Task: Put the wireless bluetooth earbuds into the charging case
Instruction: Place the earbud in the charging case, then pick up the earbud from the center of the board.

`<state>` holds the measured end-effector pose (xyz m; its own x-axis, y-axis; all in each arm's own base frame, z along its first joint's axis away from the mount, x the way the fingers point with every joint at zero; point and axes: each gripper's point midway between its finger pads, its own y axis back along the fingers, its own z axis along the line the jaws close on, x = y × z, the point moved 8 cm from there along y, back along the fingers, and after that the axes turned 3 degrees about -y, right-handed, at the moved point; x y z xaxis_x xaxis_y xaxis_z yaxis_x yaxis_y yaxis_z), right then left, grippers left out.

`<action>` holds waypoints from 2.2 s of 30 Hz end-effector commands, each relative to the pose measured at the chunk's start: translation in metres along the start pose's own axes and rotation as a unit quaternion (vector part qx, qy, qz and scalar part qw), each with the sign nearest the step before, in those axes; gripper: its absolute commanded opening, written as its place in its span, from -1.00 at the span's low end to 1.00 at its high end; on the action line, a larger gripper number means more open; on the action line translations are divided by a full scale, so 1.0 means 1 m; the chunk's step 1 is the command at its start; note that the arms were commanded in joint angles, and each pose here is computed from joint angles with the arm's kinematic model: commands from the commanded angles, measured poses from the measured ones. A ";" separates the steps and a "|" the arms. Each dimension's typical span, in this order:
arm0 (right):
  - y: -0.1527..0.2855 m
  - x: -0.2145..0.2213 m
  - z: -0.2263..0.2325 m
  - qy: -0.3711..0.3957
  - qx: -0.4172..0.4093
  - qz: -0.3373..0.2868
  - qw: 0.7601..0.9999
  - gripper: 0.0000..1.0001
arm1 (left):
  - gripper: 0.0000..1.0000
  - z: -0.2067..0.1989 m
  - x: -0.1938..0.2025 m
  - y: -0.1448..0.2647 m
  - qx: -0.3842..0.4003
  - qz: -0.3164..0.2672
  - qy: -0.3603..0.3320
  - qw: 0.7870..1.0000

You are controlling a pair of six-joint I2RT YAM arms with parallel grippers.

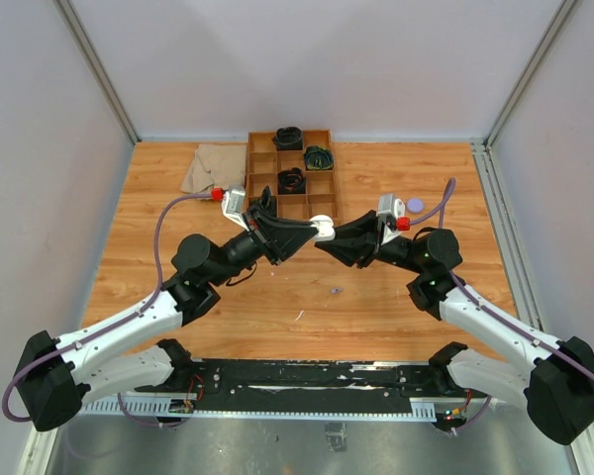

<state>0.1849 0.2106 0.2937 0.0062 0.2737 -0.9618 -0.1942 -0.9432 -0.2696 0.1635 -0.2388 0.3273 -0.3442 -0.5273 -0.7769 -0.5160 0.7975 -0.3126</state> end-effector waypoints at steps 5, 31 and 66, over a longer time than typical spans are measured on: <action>0.001 -0.019 0.003 0.031 -0.005 -0.029 0.999 -0.73 | -0.47 -0.002 -0.005 0.003 -0.003 -0.025 -0.009 1.000; 0.031 0.021 -0.005 0.069 0.080 0.029 0.994 -0.75 | 0.45 0.042 -0.018 0.031 -0.256 0.053 -0.157 0.952; 0.072 0.058 0.003 0.101 0.141 0.092 0.981 -0.75 | 0.57 0.280 -0.047 0.107 -0.574 0.276 -0.074 0.768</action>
<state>0.1660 0.1636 0.2179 0.1067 0.0368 -0.9936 -0.4482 -0.8903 -0.0811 0.3261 -0.0584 0.1758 -0.7098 -0.0581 -0.7020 -0.7043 0.0406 0.7088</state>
